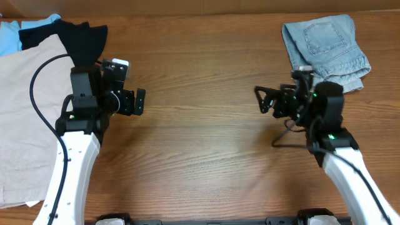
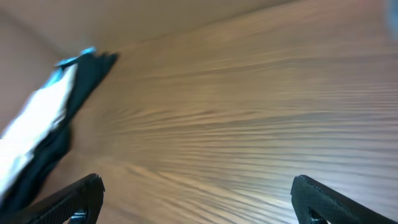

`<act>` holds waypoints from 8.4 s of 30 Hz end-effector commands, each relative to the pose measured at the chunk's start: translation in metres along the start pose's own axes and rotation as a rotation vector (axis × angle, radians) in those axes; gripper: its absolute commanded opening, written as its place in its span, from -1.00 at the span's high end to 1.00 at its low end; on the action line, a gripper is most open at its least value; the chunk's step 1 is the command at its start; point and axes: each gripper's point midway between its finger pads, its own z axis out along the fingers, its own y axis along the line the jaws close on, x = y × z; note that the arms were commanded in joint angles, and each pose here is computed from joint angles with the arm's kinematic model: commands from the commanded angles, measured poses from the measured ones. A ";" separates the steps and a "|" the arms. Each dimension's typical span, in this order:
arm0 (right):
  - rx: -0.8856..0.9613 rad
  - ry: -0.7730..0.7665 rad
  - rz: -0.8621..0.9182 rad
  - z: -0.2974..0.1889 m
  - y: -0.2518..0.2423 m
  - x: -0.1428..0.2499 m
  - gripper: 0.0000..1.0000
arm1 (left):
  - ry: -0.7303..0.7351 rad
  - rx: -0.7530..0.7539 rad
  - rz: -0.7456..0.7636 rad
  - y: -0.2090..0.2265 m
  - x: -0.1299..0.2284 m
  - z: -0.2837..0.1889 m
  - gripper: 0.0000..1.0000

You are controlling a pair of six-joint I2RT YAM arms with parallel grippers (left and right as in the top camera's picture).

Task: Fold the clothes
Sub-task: 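Move the left gripper to the clothes pile, right gripper toward center, then grasp the beige shorts in the pile with the left gripper, then pull the beige shorts out and drag them to table center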

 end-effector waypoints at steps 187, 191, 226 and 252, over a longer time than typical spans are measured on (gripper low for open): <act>-0.144 0.185 0.078 0.038 0.018 0.045 -0.61 | 0.901 -0.079 -0.170 -0.039 0.138 0.023 0.92; -0.144 0.186 0.080 0.038 0.018 0.045 -0.61 | 0.809 -0.076 -0.162 -0.039 0.066 -0.006 0.92; 0.002 -0.079 0.249 -0.021 -0.042 -0.029 -0.60 | -0.009 0.607 0.468 -0.373 -0.070 0.120 0.91; 0.045 -0.022 0.282 -0.022 -0.052 -0.012 -0.68 | 0.838 0.043 -0.054 -0.100 0.049 0.092 -1.00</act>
